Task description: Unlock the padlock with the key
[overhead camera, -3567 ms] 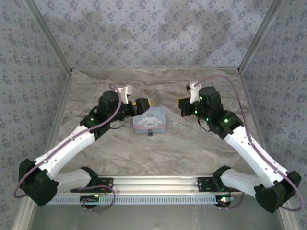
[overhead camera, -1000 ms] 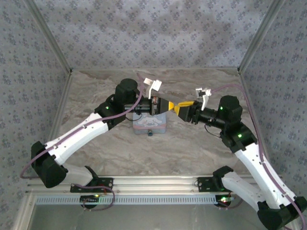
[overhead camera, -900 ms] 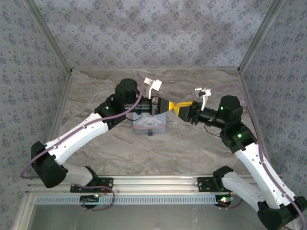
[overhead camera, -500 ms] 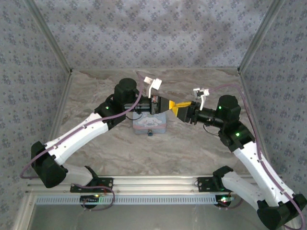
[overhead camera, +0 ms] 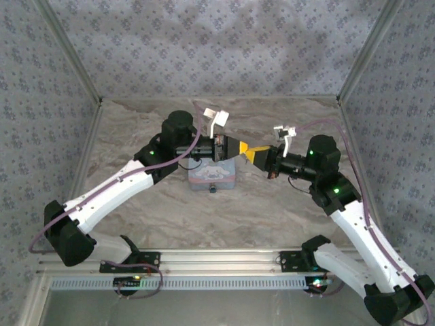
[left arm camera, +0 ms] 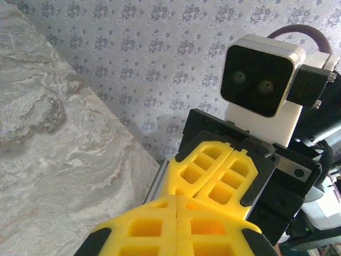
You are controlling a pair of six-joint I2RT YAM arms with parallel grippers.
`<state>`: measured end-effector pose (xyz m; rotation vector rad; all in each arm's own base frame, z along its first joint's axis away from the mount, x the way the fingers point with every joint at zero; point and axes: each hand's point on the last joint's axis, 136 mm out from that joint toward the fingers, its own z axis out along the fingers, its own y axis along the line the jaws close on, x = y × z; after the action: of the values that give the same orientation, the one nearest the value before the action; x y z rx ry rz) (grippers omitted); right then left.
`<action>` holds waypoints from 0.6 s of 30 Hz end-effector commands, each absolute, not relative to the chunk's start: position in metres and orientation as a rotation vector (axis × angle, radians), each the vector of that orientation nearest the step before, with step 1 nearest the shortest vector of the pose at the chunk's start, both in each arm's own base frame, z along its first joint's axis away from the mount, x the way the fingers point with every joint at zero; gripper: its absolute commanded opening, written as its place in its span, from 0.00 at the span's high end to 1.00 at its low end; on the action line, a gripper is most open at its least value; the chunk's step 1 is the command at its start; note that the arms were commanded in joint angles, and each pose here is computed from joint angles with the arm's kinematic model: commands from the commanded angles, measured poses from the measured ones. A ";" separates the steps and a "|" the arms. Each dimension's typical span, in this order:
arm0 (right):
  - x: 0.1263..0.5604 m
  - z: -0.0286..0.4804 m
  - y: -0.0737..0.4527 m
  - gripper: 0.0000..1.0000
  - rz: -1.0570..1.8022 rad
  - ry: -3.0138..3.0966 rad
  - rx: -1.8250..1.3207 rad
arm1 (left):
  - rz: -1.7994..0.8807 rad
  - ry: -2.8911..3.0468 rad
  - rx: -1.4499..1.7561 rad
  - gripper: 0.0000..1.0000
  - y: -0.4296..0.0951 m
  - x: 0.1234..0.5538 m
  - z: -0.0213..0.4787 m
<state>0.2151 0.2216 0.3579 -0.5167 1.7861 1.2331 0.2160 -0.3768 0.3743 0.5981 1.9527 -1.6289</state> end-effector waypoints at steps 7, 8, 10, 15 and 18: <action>0.241 0.346 0.195 1.00 0.540 1.805 -0.539 | -1.518 2.044 0.320 0.47 -0.351 0.243 0.364; 0.243 0.346 0.194 1.00 0.477 1.792 -0.547 | -1.514 2.062 0.290 0.47 -0.350 0.245 0.361; 0.248 0.347 0.192 1.00 0.339 1.754 -0.551 | -1.522 2.104 0.223 0.46 -0.349 0.247 0.355; 0.247 0.357 0.203 1.00 0.157 1.647 -0.593 | -1.604 2.174 0.085 0.46 -0.353 0.248 0.350; 0.246 0.359 0.210 1.00 0.086 1.606 -0.619 | -1.665 2.172 0.056 0.47 -0.357 0.246 0.355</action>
<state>0.2335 0.2261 0.3433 -0.6731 1.6789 0.2916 0.2474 -0.3551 0.3471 0.1336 2.1692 -1.5913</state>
